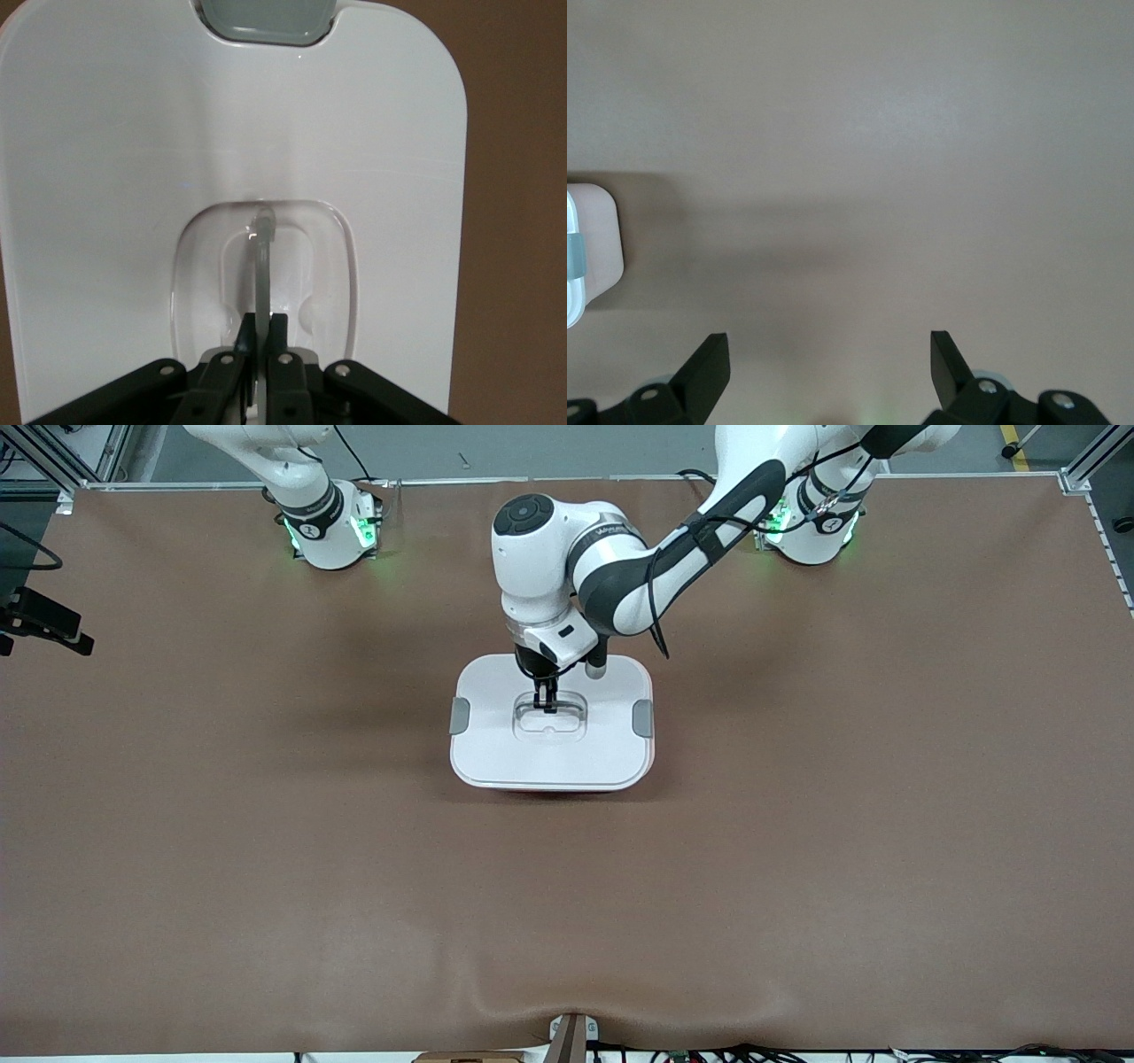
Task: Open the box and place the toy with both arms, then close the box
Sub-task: 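Lower the lid onto the tub and open the left gripper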
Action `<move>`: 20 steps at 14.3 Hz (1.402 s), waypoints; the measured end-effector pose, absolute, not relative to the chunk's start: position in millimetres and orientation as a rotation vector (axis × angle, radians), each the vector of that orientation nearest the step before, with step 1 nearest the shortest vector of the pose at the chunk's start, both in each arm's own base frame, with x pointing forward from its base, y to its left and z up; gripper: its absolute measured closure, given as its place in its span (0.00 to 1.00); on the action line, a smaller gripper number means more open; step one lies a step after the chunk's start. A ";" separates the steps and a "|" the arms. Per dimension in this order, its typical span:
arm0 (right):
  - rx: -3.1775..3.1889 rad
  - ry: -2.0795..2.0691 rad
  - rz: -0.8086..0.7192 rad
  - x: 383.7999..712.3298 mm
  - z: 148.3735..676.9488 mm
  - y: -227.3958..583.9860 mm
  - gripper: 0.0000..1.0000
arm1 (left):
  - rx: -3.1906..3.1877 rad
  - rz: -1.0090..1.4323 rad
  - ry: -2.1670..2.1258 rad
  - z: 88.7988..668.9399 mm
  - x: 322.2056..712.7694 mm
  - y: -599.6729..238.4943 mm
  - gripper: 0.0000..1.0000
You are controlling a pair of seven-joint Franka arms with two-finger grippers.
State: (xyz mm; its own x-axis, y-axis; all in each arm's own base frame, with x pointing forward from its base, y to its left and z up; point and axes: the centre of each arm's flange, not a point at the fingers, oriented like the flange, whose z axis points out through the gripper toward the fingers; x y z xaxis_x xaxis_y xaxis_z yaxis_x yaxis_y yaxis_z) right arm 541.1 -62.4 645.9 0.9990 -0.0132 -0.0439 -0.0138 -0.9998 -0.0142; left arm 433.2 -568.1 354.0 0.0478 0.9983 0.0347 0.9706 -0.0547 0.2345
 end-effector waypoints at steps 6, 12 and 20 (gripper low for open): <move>-3.127 0.016 0.057 542.1 646.5 -60.8 0.00 | 2.178 0.292 2.052 347.4 430.4 -566.4 0.93; -3.128 -0.001 0.049 543.2 647.4 -54.6 0.00 | 2.199 0.313 2.041 344.6 422.7 -563.3 0.93; -3.128 0.060 0.050 543.1 647.6 -54.7 0.00 | 2.245 0.326 2.009 340.8 422.5 -560.0 0.66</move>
